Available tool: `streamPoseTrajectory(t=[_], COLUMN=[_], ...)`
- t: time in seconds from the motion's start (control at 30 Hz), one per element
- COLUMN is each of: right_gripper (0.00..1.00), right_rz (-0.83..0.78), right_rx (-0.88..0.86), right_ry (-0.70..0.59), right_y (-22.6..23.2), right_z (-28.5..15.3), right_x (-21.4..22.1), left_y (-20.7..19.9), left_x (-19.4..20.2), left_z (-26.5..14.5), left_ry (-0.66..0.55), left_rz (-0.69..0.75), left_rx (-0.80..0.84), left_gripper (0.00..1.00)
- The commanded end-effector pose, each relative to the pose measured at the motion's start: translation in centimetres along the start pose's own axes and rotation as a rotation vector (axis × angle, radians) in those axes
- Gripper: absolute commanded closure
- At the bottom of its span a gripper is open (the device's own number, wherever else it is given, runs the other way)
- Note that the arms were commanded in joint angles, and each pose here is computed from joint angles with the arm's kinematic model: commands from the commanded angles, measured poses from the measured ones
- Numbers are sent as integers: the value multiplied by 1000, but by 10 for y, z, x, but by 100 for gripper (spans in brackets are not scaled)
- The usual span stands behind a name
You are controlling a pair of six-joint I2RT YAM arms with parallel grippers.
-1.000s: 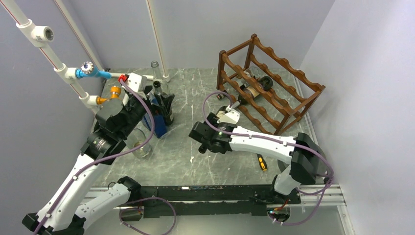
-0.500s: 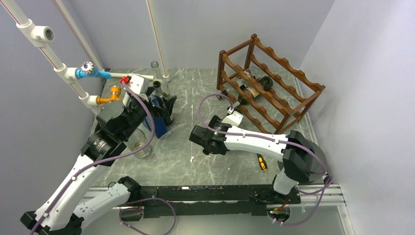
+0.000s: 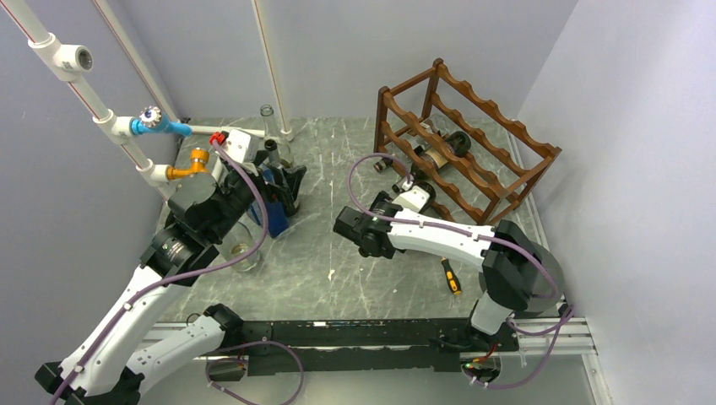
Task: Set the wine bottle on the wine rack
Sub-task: Place the wine bottle in the wine rack.
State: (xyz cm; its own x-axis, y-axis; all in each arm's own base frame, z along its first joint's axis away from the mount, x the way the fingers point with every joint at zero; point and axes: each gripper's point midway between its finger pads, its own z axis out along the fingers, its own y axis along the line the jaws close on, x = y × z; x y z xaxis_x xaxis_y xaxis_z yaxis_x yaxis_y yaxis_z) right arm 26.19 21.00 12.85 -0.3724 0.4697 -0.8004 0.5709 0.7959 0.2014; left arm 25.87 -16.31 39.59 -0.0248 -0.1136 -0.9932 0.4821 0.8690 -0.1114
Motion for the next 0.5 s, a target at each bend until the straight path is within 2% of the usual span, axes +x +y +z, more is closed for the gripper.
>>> streamPoseTrajectory(t=[0.0, 0.47], right_gripper=[100, 100], right_rz=[33, 13], right_rx=[-17, 29], right_ry=[-154, -176], right_y=[4, -1], right_z=[4, 20], right_x=[-38, -38], left_y=[-3, -4], left_x=[-12, -9], left_z=[0, 2], left_ry=[-42, -30], left_rz=[0, 2], left_rx=[9, 13], left_gripper=[1, 1])
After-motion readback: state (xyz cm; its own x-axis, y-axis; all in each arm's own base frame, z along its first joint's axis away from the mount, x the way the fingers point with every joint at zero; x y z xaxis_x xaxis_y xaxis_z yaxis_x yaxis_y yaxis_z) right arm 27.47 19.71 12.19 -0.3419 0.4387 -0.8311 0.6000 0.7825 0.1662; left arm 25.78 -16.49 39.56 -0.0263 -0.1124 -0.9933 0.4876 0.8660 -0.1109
